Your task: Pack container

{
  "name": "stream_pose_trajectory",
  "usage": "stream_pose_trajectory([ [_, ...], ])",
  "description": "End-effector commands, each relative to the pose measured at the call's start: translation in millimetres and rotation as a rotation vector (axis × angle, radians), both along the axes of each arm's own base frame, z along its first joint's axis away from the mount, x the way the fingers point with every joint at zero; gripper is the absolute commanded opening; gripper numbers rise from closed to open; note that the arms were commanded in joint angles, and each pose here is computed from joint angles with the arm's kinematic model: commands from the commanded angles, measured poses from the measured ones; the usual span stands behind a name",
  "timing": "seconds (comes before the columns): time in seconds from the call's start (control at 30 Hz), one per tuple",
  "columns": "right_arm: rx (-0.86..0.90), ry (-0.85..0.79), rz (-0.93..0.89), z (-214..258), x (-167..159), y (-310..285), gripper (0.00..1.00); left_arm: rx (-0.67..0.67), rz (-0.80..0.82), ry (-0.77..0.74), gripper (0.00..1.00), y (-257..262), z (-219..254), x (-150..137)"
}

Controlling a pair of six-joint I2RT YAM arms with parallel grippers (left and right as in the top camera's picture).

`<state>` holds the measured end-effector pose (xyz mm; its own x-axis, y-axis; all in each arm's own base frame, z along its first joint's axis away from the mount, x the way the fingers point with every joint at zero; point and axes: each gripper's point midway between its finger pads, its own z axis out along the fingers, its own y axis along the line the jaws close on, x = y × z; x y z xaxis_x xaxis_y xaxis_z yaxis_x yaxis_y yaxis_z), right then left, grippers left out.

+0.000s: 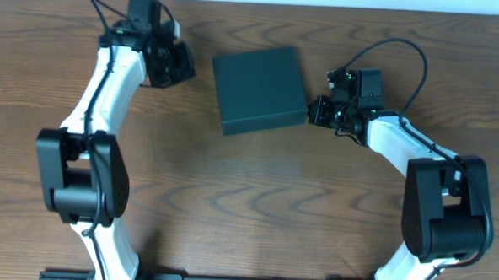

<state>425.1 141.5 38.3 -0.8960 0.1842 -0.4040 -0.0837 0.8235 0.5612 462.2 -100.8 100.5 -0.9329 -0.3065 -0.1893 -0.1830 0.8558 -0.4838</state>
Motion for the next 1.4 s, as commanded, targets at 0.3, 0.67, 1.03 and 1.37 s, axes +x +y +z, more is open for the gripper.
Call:
stream_pose_trajectory([
  [0.3, 0.117, 0.057, 0.206, 3, -35, 41, 0.02, -0.012, 0.071, 0.028, 0.06, 2, -22, 1],
  [0.67, -0.011, 0.059, 0.031, 11, -19, -21, 0.02, -0.076, 0.029, 0.026, 0.05, -3, -16, -1],
  [1.03, -0.196, -0.020, -0.053, 95, -59, -66, 0.02, -0.038, -0.133, 0.019, 0.06, -2, 18, -40],
  [1.37, -0.187, -0.123, -0.061, 174, -132, -69, 0.01, -0.026, -0.232, -0.103, 0.06, -3, 98, -116],
])
